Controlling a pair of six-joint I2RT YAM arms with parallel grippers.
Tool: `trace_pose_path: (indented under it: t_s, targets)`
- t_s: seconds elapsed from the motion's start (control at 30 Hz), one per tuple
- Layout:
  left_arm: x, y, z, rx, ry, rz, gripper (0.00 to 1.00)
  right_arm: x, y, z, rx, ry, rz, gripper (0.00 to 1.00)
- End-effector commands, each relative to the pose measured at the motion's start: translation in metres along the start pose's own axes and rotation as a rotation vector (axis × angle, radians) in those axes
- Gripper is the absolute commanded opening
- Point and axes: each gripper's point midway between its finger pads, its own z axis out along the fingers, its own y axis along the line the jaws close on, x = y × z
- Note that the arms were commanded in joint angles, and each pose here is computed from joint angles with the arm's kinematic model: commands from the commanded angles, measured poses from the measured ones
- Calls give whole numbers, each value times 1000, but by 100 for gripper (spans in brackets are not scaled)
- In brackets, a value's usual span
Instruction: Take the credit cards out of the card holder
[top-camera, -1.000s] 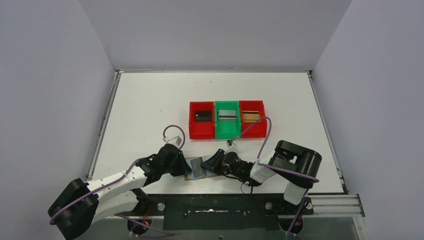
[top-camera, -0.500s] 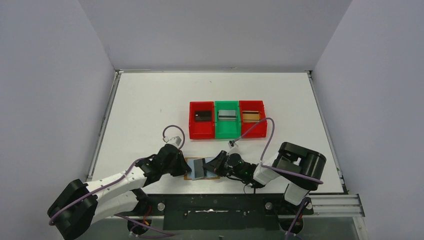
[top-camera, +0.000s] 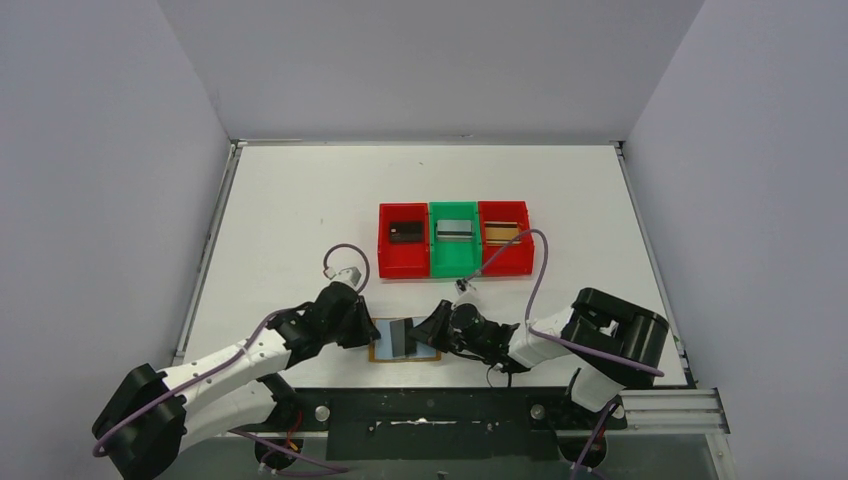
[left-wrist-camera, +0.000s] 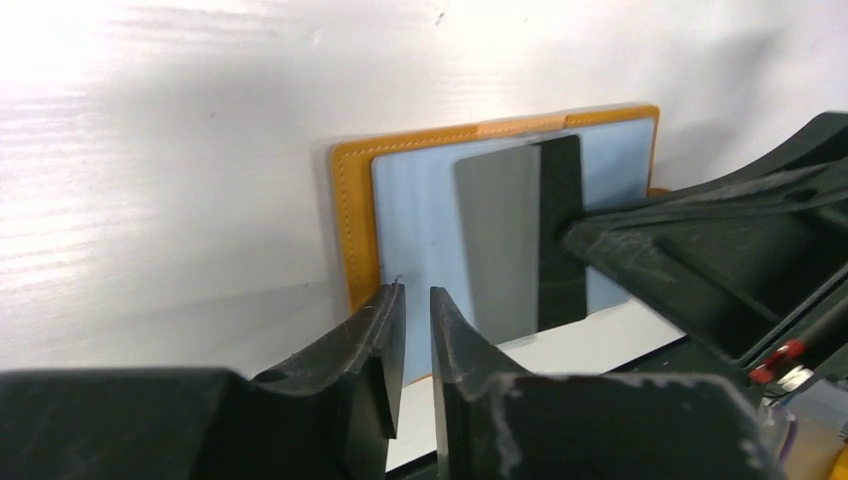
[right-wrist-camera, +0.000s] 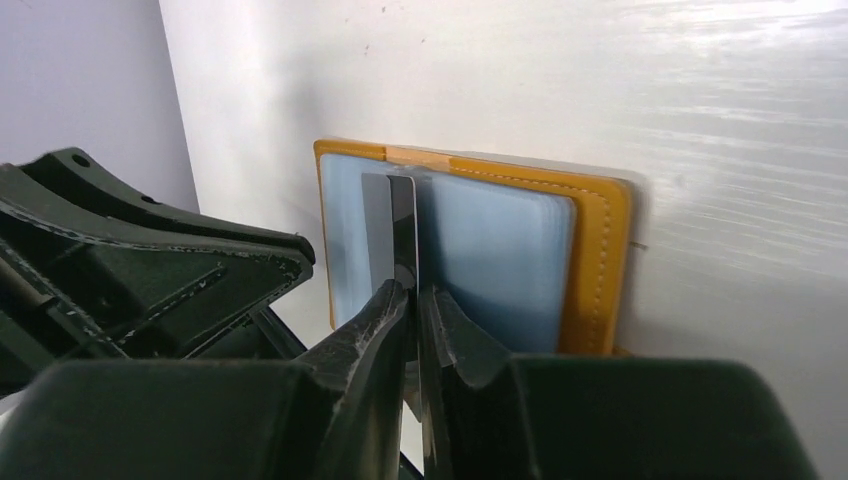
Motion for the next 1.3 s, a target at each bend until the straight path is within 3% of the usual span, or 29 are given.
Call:
trace_pose_path:
  t_s: [0.0, 0.23, 0.4, 0.53, 0.7, 0.83, 1.0, 1.13, 1.27]
  targets:
    - [-19, -19, -4, 13, -24, 32, 19, 0, -2, 8, 57, -19, -56, 12]
    - [-16, -18, -5, 0, -2, 50, 29, 4, 2, 12, 12, -5, -31, 15]
    - [-33, -24, -11, -28, -42, 58, 33, 3, 8, 10, -26, -13, -17, 12]
    - [-37, -39, -18, 29, -42, 69, 39, 2, -1, 11, 40, -25, -35, 11]
    - [-20, -74, -15, 276, 10, 64, 40, 0, 15, 9, -28, -46, -72, 12]
    - [-11, -61, -3, 243, 26, 22, 40, 2, 17, 9, -31, -34, -69, 12]
    - [0, -20, 13, 75, 25, -5, 30, 7, 13, 7, -39, -9, -77, 12]
    - [11, -12, 18, 70, 51, 19, 14, 9, 12, 4, -45, 0, -70, 12]
    - [17, -5, 18, 39, 85, 39, 2, 10, 27, -6, -190, 6, -3, 14]
